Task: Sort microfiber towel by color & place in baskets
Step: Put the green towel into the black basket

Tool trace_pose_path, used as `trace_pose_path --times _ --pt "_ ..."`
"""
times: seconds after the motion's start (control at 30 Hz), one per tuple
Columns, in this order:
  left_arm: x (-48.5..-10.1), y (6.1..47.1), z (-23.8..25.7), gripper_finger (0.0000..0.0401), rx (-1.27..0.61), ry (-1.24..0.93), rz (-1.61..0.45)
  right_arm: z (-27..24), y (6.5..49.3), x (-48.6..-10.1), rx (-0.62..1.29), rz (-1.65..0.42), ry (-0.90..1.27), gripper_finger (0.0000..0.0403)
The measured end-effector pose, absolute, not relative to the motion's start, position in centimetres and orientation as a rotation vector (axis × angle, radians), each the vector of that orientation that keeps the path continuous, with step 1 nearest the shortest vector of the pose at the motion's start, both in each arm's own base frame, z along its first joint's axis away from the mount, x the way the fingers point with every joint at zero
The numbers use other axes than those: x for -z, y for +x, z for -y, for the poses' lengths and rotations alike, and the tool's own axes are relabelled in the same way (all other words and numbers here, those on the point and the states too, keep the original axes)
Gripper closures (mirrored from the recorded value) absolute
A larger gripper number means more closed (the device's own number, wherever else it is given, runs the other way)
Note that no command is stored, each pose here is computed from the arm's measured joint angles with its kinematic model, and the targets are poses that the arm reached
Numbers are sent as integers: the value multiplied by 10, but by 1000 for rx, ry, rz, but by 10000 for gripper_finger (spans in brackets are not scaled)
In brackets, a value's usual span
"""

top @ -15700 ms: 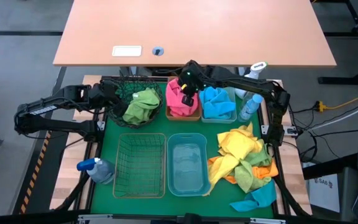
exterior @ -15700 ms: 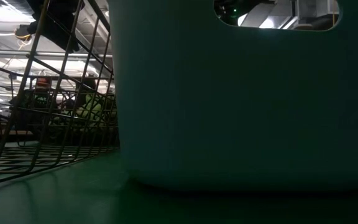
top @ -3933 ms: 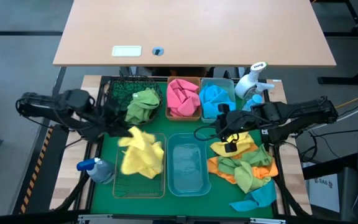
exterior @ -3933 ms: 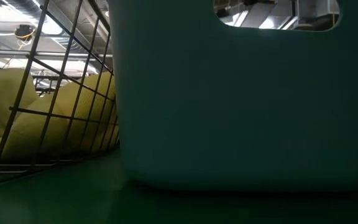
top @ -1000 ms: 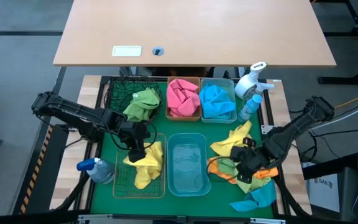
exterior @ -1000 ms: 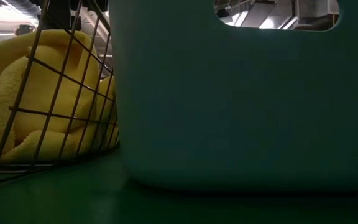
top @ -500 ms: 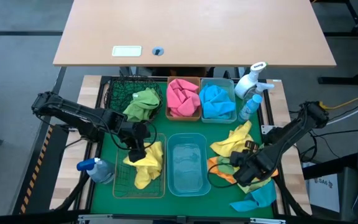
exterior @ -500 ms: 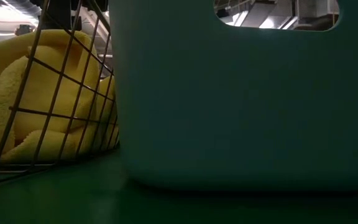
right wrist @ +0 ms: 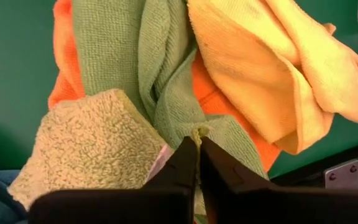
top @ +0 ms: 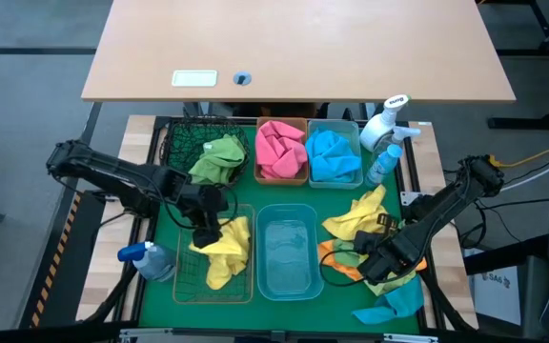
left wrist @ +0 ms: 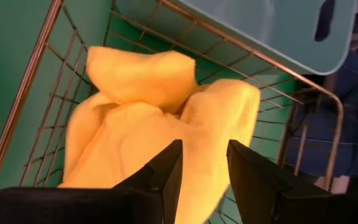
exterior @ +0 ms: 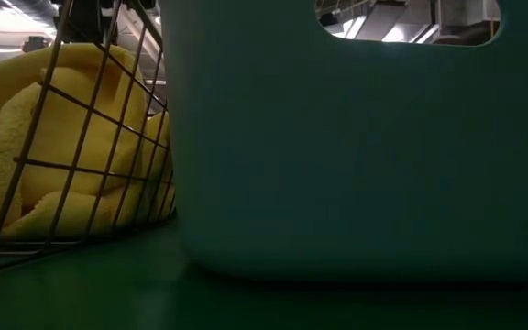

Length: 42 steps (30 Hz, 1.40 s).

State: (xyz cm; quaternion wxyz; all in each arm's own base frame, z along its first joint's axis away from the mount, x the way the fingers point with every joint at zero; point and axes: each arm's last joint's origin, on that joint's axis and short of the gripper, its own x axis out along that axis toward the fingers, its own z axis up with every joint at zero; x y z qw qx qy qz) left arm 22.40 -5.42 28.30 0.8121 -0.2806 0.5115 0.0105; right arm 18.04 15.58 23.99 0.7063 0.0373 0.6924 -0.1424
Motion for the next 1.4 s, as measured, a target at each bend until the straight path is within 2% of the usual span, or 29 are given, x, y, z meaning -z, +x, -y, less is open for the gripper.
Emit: trace_pose_path --times 0.13,0.33,0.5,0.63,1.07,1.4 --pt "-293 214 52 281 6 -612 -1062 -156 181 -240 312 -1538 82 381" --pt "-307 203 48 281 -4 -602 -964 -156 181 -244 258 -1541 33 395" --pt "-314 211 48 281 -29 -592 -825 -153 184 -269 241 -1541 -17 399" --pt "-320 225 50 281 0 -585 -704 -148 192 -297 257 -1452 -60 397" --pt "-333 260 54 281 61 -136 -363 -118 221 -390 210 -1046 -276 400" --pt "-340 281 58 276 96 63 -169 -92 241 -432 220 -831 -339 401"
